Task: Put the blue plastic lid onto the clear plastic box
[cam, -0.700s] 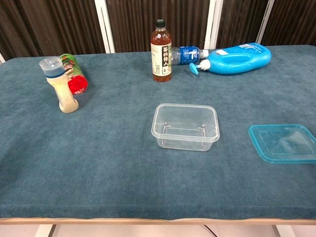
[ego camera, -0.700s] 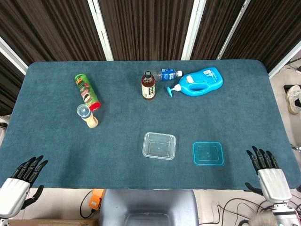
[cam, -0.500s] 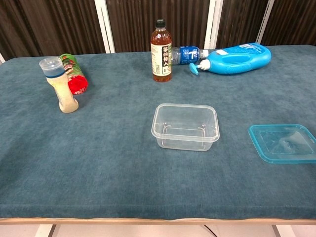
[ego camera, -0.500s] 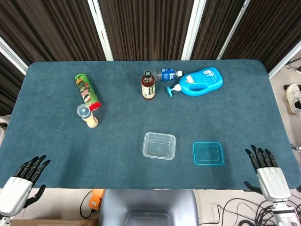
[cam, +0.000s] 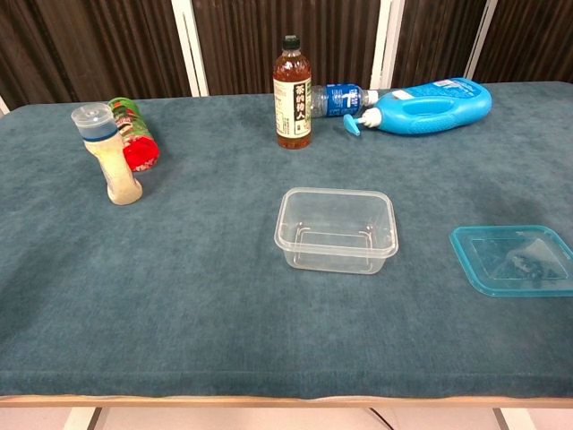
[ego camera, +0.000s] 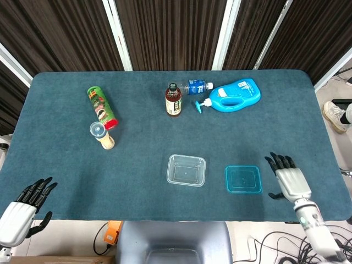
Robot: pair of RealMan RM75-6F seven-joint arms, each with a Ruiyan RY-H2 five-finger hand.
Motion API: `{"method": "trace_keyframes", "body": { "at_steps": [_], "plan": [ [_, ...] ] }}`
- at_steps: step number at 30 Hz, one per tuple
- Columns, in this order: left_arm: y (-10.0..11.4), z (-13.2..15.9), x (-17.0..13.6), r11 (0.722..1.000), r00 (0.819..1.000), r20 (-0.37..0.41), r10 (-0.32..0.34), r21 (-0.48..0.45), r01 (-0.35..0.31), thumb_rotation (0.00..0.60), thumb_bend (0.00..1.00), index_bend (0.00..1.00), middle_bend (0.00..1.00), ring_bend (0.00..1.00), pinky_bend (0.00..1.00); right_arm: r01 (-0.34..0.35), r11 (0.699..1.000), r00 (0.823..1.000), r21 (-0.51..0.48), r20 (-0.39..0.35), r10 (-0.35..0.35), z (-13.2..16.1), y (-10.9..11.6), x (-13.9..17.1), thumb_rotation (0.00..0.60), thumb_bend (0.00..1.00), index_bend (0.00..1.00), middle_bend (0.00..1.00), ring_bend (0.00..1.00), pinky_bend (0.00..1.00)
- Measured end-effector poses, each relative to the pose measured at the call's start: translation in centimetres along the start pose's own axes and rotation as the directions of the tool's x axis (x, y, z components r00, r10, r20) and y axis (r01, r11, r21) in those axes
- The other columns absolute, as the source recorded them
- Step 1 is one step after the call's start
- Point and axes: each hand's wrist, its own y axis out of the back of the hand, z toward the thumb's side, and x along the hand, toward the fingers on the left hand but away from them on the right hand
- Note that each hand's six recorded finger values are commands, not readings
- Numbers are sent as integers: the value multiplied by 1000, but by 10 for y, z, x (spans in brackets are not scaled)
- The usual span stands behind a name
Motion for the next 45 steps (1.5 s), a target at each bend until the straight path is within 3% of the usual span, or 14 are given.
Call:
{"method": "trace_keyframes", "body": {
  "at_steps": [7, 13, 21, 45],
  "plan": [
    [1, 0, 1, 1000, 1000, 1, 1, -5, -1, 600, 431, 0, 0, 0, 161, -118, 993, 992, 9, -45, 119, 29, 2, -31, 600, 278, 41, 0, 0, 84],
    [-1, 2, 2, 1000, 1000, 9, -5, -2, 5, 600, 433, 0, 0, 0, 161, -176, 984, 981, 18, -79, 177, 44, -15, -35, 600, 278, 48, 0, 0, 84],
    [-2, 4, 3, 1000, 1000, 19, -8, -2, 9, 600, 433, 0, 0, 0, 161, -179, 983, 978, 44, -97, 183, 54, -29, -42, 600, 280, 82, 0, 0, 84],
    [-2, 5, 3, 1000, 1000, 27, -10, -4, 11, 600, 432, 0, 0, 0, 161, -211, 976, 975, 59, -60, 214, 63, -33, -58, 600, 316, 208, 57, 0, 84]
  ]
}}
